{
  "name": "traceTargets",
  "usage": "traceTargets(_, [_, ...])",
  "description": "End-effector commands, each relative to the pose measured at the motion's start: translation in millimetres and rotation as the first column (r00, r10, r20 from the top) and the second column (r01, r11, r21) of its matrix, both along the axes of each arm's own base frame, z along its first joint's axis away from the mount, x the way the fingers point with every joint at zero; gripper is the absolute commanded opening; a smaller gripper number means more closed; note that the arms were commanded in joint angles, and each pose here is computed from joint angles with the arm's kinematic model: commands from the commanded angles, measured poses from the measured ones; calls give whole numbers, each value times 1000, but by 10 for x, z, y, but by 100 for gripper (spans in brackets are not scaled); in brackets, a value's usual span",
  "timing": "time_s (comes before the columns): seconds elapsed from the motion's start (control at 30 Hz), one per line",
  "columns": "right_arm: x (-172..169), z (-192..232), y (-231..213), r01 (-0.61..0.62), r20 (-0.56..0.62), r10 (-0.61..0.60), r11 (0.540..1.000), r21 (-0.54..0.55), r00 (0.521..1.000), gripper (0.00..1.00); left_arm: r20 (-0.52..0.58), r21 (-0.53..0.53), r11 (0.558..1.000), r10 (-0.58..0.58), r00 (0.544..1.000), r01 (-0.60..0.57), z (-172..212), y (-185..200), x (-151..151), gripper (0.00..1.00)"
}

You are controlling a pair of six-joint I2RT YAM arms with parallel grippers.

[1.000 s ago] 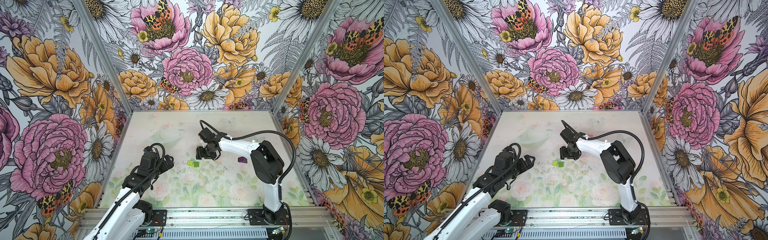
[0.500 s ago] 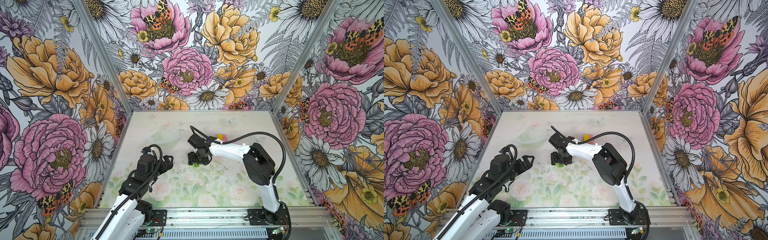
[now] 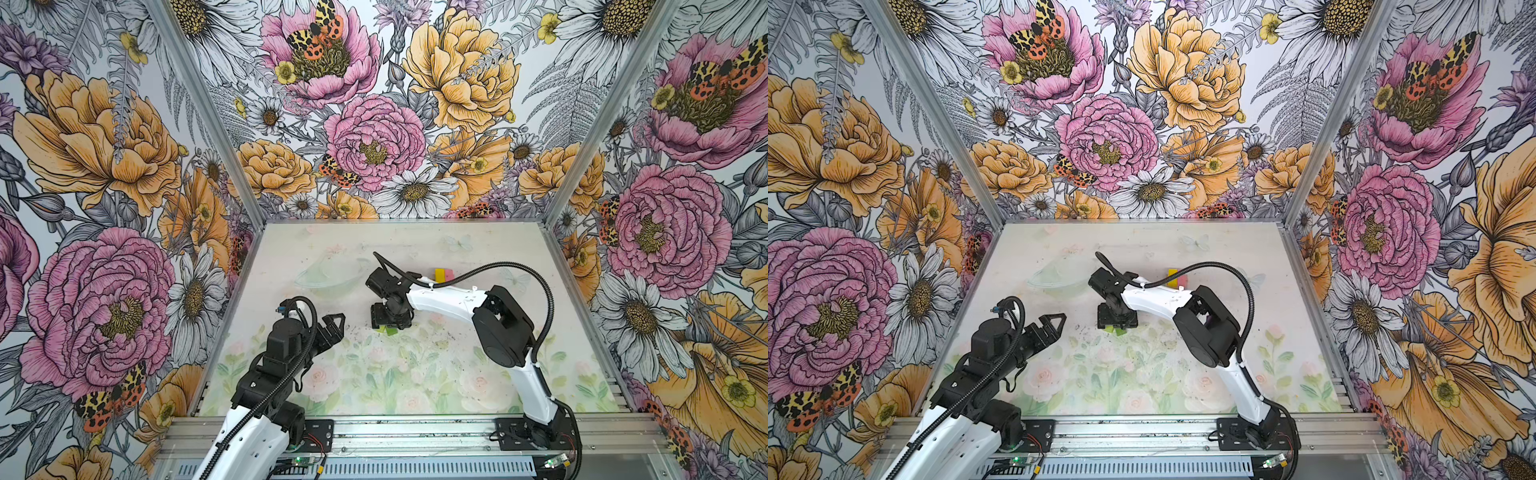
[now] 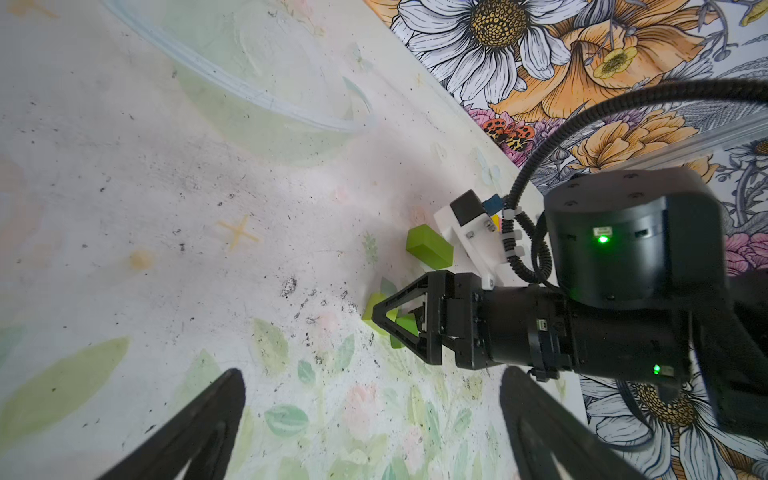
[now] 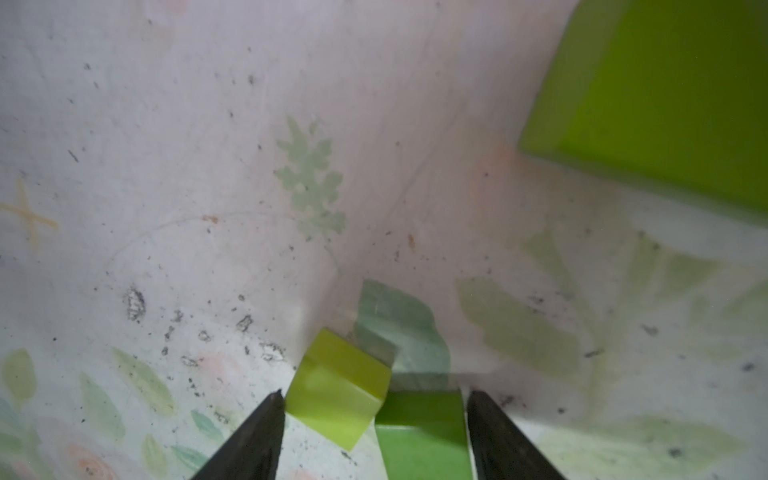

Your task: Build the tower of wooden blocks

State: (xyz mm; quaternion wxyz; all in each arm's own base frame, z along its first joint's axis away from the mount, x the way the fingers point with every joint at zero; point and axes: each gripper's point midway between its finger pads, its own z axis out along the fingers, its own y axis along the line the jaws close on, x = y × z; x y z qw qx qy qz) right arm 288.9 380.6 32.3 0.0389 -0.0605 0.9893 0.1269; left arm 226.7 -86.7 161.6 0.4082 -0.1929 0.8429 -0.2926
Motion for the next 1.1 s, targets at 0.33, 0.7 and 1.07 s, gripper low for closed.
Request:
traceTargets(0.33, [-87,106,-65,31,24,-30,998,-48,999,72,45,-44,998,-32,998,34,82,-56,-49,97])
traceTargets(0.7, [-46,100,30,26,30,-24,999,-38,999,62,65,-56,997,-46,997,49,154,-77,-70,96])
traceTargets(1.07, [1,88,-97,23,43,-20,997,-73,999,58,82,-66,997,-45,996,51,248,-70,-102,96])
